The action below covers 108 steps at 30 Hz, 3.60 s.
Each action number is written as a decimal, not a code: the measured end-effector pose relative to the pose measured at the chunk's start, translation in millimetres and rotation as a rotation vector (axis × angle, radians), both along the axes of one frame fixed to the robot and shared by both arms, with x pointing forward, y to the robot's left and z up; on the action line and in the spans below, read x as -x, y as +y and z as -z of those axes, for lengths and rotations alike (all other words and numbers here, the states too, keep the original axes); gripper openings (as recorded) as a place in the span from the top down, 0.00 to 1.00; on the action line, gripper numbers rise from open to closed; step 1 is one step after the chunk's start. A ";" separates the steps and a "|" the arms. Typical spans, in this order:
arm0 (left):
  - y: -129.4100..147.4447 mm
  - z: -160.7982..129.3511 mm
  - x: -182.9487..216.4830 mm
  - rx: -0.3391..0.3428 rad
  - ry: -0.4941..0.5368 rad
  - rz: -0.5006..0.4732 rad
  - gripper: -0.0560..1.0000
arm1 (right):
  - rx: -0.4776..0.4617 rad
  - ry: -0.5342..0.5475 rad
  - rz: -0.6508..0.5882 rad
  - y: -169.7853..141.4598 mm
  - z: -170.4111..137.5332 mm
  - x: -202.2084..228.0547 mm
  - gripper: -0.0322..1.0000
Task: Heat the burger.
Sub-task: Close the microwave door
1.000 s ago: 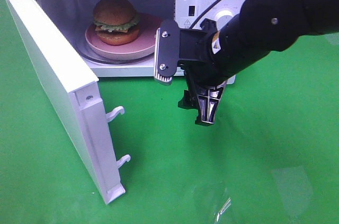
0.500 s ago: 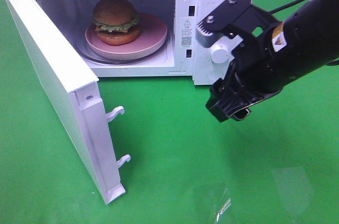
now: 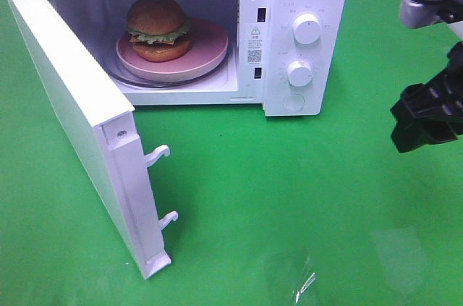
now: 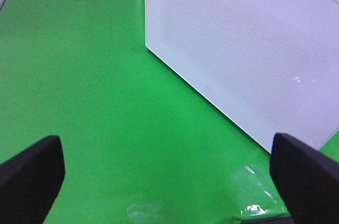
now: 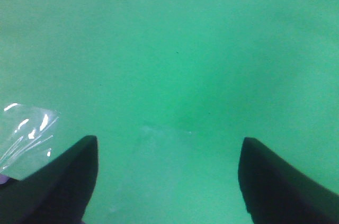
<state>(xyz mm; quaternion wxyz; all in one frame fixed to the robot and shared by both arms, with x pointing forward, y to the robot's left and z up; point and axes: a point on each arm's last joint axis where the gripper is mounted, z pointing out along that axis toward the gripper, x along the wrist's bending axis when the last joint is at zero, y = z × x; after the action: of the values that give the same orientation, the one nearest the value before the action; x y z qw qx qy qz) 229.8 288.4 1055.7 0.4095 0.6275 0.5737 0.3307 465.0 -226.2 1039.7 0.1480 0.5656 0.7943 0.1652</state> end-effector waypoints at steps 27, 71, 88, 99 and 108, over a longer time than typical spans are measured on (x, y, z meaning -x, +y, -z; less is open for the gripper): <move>0.0 0.0 0.0 0.000 0.000 0.000 0.03 | -0.042 -0.222 0.081 -54.0 -27.7 137.7 0.30; 0.0 0.0 0.0 -0.001 0.000 0.000 0.03 | -0.172 -0.740 0.365 -80.6 -19.6 227.5 0.30; 0.0 0.0 0.0 -0.001 0.000 0.000 0.03 | -0.172 -0.740 0.365 -80.6 -19.6 227.5 0.30; 0.0 0.0 0.0 -0.001 0.000 0.000 0.03 | -0.172 -0.740 0.365 -80.6 -19.6 227.5 0.30; 0.0 0.0 0.0 -0.001 0.000 0.000 0.03 | -0.172 -0.740 0.365 -80.6 -19.6 227.5 0.30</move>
<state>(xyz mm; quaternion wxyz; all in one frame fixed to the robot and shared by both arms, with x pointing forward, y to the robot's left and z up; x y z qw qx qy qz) 229.8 288.4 1055.7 0.4093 0.6278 0.5734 0.3309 237.4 -306.8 1059.3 0.4025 0.6097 0.5578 0.3939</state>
